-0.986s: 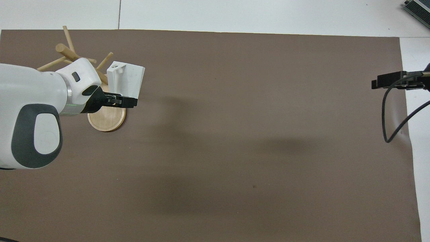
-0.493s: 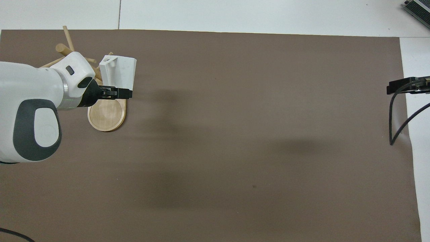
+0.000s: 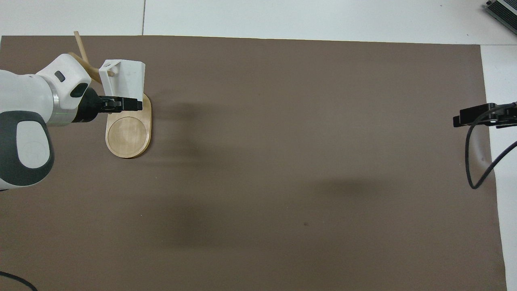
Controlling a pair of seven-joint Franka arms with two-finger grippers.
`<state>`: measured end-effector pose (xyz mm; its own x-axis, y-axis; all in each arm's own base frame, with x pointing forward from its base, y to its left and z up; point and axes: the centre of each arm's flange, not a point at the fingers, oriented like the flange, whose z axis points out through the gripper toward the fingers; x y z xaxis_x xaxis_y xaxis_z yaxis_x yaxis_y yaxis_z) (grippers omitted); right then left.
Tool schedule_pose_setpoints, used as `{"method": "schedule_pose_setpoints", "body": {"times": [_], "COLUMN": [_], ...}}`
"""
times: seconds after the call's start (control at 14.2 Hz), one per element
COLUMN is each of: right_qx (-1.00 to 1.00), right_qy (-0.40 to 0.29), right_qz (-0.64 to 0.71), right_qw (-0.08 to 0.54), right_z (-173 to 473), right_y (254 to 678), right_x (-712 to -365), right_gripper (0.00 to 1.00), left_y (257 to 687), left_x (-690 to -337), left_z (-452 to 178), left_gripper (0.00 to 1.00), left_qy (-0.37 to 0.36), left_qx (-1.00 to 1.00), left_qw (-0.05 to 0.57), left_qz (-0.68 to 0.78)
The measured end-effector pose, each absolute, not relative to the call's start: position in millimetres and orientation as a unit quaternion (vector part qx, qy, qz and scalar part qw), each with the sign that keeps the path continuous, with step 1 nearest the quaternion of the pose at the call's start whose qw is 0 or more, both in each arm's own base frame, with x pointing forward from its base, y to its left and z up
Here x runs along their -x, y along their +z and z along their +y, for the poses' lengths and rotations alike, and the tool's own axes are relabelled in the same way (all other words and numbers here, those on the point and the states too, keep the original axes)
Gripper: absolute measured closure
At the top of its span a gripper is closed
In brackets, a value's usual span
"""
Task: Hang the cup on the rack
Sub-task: 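Move the cup with the left gripper onto a rack peg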
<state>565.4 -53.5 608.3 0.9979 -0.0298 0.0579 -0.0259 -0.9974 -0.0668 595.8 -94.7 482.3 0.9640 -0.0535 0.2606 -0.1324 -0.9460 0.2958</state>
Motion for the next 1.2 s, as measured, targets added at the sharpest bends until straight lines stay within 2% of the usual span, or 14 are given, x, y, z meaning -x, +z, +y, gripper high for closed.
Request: {"method": "schedule_pose_setpoints", "body": {"times": [0.92,1.2], "right_qx": [0.999,0.999], "right_qy": [-0.029,-0.029], "right_qz": [0.022,0.013], "right_qw": [0.019,0.019], "right_z": [-66,-56], "right_y": [610,610], "right_x": [-563,-564], "right_gripper": [0.0,0.0], "left_y": [469,476], "left_x": [-601,-601], "left_z": [-68,-60], "left_gripper": [0.34,0.0], "left_qy": [0.112,0.11], "left_qx": [-0.981,-0.981], "left_qw": [0.155,0.156], "left_qz": [-0.023,-0.019]}}
